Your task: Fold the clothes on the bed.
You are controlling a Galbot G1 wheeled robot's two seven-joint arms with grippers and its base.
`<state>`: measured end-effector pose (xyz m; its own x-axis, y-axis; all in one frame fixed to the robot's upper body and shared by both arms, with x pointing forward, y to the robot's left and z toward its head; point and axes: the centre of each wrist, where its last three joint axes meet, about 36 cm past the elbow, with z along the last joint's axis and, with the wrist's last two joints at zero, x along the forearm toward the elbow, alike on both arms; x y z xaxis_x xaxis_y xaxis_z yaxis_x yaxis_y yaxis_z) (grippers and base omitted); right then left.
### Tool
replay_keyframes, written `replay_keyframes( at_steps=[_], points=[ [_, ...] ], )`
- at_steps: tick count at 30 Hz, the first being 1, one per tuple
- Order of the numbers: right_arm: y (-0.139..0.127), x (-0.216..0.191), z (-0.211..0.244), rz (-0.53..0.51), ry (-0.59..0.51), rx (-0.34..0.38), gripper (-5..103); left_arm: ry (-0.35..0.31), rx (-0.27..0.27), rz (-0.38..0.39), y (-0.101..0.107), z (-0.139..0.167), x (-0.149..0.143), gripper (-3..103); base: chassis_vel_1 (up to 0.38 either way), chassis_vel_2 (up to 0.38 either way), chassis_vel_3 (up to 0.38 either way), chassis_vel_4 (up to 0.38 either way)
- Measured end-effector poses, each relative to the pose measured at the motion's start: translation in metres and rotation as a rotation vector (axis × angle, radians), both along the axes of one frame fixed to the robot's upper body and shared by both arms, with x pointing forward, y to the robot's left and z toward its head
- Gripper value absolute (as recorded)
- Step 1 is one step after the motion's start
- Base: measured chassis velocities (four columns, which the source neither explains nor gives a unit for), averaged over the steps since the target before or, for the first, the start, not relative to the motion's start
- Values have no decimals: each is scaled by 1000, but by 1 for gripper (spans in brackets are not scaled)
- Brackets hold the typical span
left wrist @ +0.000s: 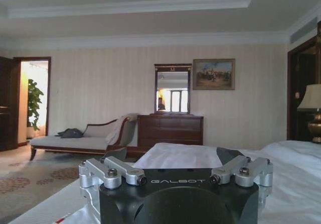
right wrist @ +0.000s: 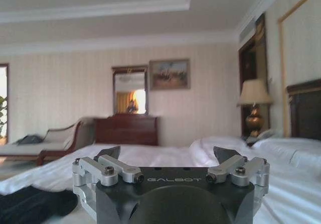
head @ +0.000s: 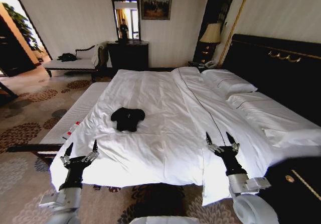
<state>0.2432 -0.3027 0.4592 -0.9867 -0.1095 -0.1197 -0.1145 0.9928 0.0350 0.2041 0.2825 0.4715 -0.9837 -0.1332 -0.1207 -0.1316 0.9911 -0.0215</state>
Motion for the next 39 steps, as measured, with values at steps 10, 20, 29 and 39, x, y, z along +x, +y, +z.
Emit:
replay_keyframes(
  at_steps=[10, 20, 29, 39],
  points=[
    [33, -23, 17, -114, 92, 17, 100, 20, -15, -35, -13, 9, -4, 100, 0, 0, 0, 0],
    [31, -24, 14, -92, 27, 18, 100, 44, -21, -84, -25, 8, -4, 100, 0, 0, 0, 0],
    [26, -19, 17, -45, 26, 37, 100, 37, -64, -119, -21, 23, -3, 100, 0, 0, 0, 0],
    [21, -18, 14, -41, 22, 7, 100, 30, -27, -109, -16, 24, -2, 100, 0, 0, 0, 0]
  ],
)
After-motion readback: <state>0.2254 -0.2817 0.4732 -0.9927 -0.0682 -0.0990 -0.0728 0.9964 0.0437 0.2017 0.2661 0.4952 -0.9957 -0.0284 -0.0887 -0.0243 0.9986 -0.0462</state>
